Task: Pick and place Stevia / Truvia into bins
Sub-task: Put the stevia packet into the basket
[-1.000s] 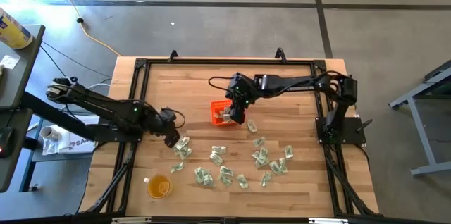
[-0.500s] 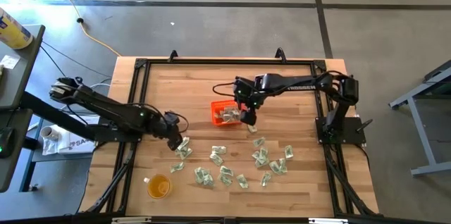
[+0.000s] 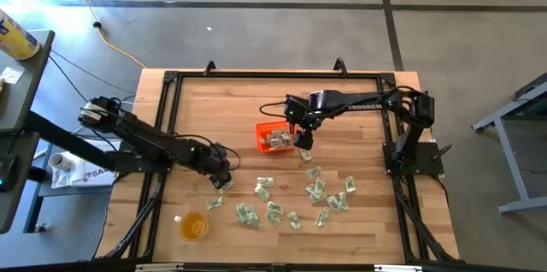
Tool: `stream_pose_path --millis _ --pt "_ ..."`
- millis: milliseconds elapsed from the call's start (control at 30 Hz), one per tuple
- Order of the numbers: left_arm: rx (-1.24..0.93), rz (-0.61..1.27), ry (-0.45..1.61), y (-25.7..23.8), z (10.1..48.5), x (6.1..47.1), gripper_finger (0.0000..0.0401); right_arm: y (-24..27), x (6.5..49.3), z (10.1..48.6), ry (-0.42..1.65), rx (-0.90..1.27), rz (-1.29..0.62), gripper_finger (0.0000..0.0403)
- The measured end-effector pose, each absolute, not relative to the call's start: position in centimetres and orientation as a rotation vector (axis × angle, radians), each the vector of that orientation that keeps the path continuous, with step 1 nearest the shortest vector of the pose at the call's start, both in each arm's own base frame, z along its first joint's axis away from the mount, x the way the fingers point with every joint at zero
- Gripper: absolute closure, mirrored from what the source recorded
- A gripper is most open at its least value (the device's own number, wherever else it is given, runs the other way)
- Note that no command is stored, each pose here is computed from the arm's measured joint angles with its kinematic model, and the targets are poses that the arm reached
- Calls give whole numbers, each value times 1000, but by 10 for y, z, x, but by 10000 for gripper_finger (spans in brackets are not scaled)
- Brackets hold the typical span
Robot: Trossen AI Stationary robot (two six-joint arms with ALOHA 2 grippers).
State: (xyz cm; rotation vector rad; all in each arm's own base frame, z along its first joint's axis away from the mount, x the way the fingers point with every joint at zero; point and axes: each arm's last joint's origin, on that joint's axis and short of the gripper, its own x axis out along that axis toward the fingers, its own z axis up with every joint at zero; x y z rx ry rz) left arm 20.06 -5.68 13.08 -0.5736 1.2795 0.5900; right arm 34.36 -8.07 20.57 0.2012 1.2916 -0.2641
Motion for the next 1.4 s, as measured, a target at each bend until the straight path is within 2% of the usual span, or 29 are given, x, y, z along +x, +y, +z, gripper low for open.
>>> stream_pose_path --millis 133,300,367,533,600,700,800,900,1067,1200,1400 --pt "-551 607 1247 -54 137 203 238 -81 343 206 1297 187 -276 151" --pt "-513 592 1265 -37 149 208 365 -81 342 206 1304 185 -275 151" --pt "-525 568 1248 -30 162 214 379 -81 341 210 1293 185 -276 151" --pt "-516 497 1189 -7 198 227 342 -84 332 231 1229 184 -295 151" --pt "-501 472 1143 3 212 233 348 -88 326 243 1195 179 -331 151" --pt "-458 444 1081 18 229 241 380 -93 313 263 1139 178 -397 151" --pt "-433 416 989 35 241 249 376 -98 296 283 1097 169 -474 151" --pt "-461 369 928 48 243 257 361 -98 279 297 1090 178 -543 151" --pt "-459 326 1014 48 226 261 343 -94 260 307 1135 205 -567 151" --pt "-402 272 1102 29 217 264 300 -88 258 307 1163 196 -551 151" --pt "-294 319 1127 -2 214 263 190 -81 264 306 1153 157 -543 151"
